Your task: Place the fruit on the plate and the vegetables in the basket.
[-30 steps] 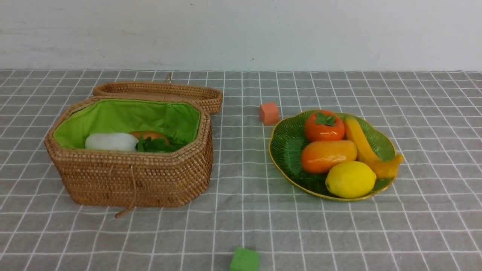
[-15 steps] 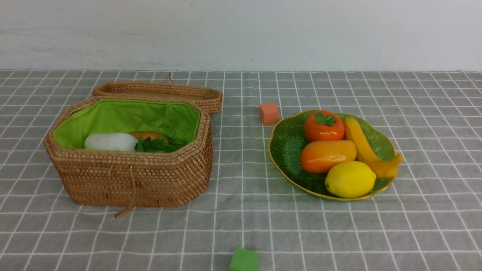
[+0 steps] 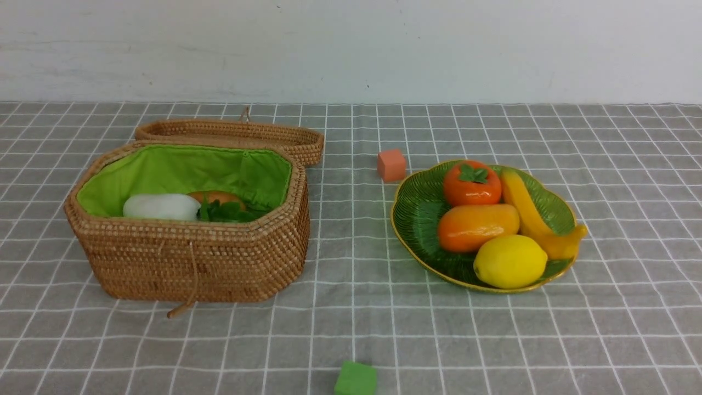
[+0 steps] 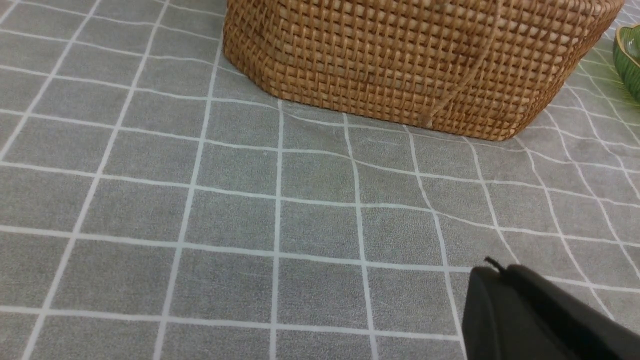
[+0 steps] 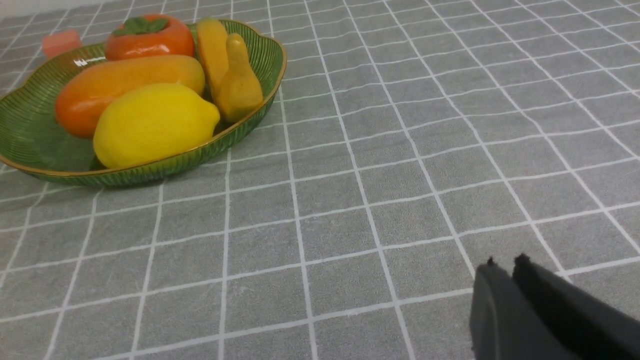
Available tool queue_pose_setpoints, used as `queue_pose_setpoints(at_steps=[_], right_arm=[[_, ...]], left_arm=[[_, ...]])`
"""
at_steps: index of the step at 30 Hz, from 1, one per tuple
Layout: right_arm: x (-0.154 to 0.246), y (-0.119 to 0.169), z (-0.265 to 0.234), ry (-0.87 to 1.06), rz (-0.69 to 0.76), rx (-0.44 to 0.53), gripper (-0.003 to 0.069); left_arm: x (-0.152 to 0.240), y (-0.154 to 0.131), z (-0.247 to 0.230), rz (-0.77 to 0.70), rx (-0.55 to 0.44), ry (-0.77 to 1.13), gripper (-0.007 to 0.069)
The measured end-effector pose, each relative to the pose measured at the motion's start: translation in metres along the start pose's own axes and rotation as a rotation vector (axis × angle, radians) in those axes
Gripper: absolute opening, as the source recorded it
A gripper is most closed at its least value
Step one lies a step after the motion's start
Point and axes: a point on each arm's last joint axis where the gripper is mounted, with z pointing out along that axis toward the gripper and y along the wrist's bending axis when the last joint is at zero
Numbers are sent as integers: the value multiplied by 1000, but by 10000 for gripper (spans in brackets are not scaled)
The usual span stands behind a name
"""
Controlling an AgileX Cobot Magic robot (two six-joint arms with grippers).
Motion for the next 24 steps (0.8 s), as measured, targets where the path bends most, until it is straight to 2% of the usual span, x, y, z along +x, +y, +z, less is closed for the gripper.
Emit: queue_pose_setpoints(at_steps=[24], right_arm=[[0, 0, 0, 1, 0, 0, 88]], left_arm=[[0, 0, 0, -1, 0, 0, 0]])
